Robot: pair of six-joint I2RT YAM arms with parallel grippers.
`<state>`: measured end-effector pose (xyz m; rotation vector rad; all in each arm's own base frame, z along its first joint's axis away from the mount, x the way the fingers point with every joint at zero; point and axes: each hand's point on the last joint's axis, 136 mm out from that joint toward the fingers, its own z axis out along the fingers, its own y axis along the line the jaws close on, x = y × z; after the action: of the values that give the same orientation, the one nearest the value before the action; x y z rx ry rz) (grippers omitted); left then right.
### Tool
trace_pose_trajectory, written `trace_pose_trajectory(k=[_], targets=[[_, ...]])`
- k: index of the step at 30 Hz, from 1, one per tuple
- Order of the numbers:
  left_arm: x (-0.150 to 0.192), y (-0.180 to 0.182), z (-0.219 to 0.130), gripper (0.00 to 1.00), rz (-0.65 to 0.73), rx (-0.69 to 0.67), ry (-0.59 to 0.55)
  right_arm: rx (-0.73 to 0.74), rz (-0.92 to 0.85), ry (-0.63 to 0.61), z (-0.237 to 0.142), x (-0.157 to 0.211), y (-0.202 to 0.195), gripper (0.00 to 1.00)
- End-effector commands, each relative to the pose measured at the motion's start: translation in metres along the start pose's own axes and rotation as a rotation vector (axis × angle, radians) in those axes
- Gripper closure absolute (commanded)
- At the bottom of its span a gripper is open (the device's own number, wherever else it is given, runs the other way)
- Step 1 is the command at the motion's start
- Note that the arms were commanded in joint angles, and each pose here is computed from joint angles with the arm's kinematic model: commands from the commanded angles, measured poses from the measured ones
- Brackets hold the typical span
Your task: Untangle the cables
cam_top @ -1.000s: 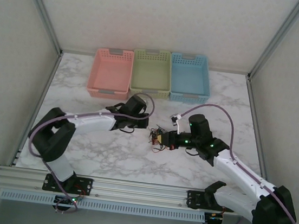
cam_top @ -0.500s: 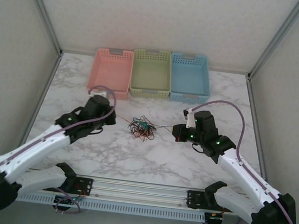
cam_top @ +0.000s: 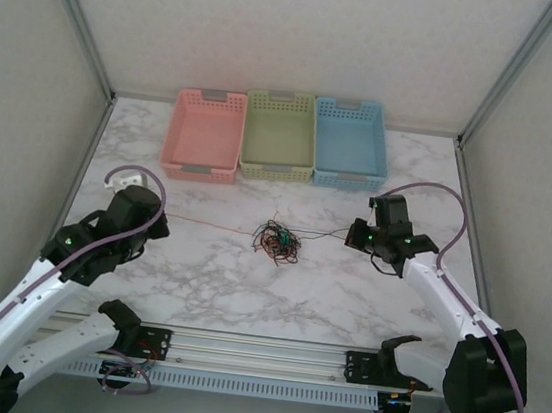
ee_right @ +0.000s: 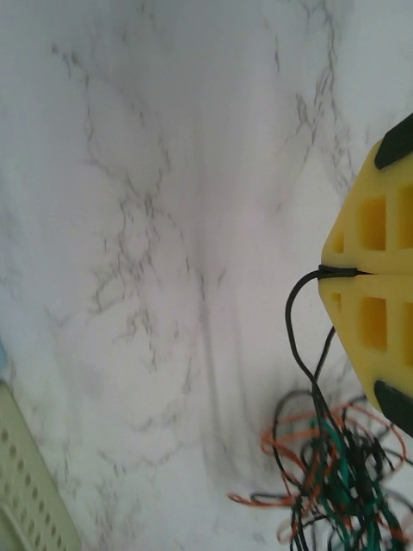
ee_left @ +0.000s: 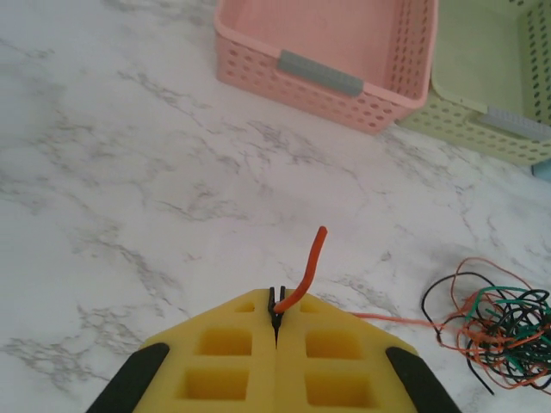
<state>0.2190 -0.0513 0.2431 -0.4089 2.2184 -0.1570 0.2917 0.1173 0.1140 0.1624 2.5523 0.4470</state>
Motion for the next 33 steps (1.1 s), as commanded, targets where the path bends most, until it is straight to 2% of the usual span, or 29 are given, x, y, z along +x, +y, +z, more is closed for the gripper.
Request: trace_pose_trajectory(k=[1,12,17,20,23,28,33], targets=[[-0.023,0.030,-0.022,1.00,0.039,-0.130,-0.079,0.124,0.029,-0.003,0.002,-0.009,-0.026,1.00],[-0.064,0.055,-0.066,1.00,0.079,-0.235,-0.214,0.394,0.008,0.028,0.008,-0.009,-0.077,1.00],[-0.069,0.051,-0.066,1.00,0.108,-0.225,-0.222,0.296,0.028,0.016,0.015,-0.013,-0.060,1.00],[-0.069,0.055,-0.066,1.00,0.128,-0.254,-0.227,0.318,0.034,0.007,0.013,-0.019,-0.061,1.00],[-0.082,0.075,-0.084,1.00,0.151,-0.345,-0.304,0.376,0.027,-0.007,0.009,-0.023,-0.070,1.00],[-0.103,0.090,-0.116,1.00,0.159,-0.403,-0.382,0.505,0.025,-0.019,0.005,-0.026,-0.091,1.00],[-0.122,0.095,-0.144,1.00,0.123,-0.385,-0.447,0.592,0.053,-0.024,0.005,-0.025,-0.111,1.00]])
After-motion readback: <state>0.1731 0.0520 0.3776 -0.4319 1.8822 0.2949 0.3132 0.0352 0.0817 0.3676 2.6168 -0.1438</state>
